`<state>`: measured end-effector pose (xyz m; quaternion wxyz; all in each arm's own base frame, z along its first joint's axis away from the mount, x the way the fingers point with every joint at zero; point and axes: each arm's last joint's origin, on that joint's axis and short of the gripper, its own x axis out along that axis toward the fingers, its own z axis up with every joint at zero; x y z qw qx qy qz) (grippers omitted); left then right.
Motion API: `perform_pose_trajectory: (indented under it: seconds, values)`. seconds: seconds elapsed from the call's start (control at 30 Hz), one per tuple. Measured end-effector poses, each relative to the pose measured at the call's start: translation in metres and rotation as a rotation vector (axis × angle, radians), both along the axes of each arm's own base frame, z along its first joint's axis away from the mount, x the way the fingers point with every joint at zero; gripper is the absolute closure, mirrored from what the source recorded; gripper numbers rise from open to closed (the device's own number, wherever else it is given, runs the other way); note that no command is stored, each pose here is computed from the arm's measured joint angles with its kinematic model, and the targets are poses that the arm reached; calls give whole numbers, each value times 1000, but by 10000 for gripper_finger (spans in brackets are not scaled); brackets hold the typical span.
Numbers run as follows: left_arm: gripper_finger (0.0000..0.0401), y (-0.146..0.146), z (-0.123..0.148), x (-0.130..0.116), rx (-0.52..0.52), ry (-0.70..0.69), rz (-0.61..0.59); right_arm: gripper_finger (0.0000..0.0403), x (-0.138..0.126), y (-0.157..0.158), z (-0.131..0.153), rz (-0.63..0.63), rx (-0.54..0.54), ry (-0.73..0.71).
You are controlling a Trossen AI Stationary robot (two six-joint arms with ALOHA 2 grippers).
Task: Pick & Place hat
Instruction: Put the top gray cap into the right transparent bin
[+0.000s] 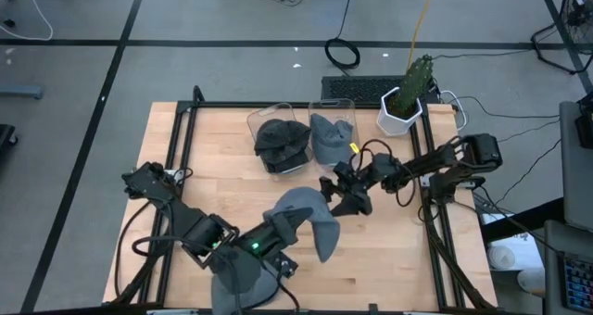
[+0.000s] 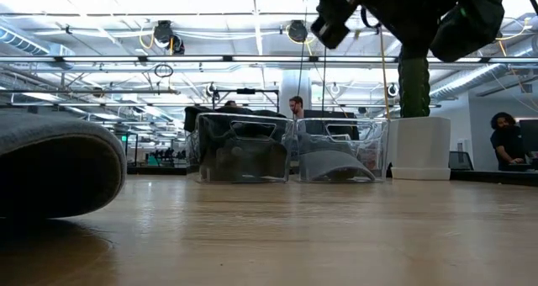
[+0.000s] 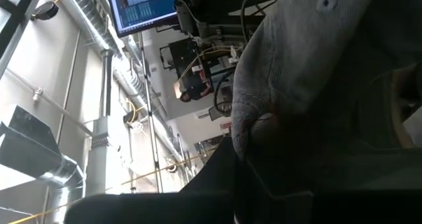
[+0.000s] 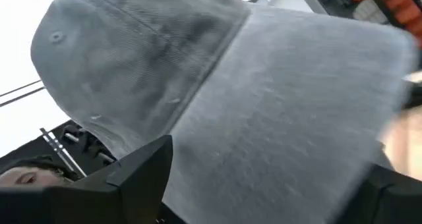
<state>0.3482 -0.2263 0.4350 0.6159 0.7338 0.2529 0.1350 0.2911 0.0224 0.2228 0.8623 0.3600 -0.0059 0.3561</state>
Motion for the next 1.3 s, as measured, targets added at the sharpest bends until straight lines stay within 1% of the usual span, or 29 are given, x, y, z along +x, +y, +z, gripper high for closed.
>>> perform_pose_trajectory:
  seconds: [0.2, 0.3, 0.37, 0.4, 0.47, 0.57, 0.6, 0.73, 0.83, 0.93, 1.0, 1.07, 1.13, 1.2, 1.3]
  values:
    - [397, -4, 0, -2, -4, -3, -10, 99, 1, 3, 9, -4, -22, -57]
    - [397, -7, 0, -5, -18, -12, -18, 122, 1, 3, 9, -14, -48, -76]
    - [397, -8, 0, -6, -30, -21, -15, 159, 1, 3, 9, -23, -68, -102]
    - [397, -9, 0, -7, -37, -26, -14, 184, 1, 3, 10, -26, -75, -120]
    - [397, -11, 0, -8, -50, -34, -15, 248, -1, 3, 13, -24, -85, -166]
    - [397, -12, 0, -9, -60, -40, -18, 362, -3, 5, 16, -10, -118, -218]
    - [397, -12, 0, -9, -67, -44, -16, 382, -3, 6, 15, -1, -141, -234]
    - [396, -11, 0, -8, -106, -74, 3, 397, -4, 13, 15, 10, -179, -272]
    - [380, -10, 0, -8, -157, -117, 31, 399, -4, 17, 16, 12, -199, -299]
    - [360, -8, 1, -9, -209, -183, 99, 400, -5, 18, 16, -2, -202, -308]
    - [349, -6, 2, -9, -246, -249, 166, 400, -6, 16, 17, -46, -198, -306]
    - [337, -4, 5, -10, -338, -381, 255, 401, -6, 13, 18, -92, -214, -312]
    - [321, -1, 7, -10, -422, -517, 342, 401, -6, 9, 19, -130, -224, -283]
    - [302, 2, 7, -10, -456, -569, 369, 401, -6, 8, 19, -194, -253, -263]
    - [264, 2, 8, -8, -515, -623, 372, 402, -6, 6, 19, -310, -336, -218]
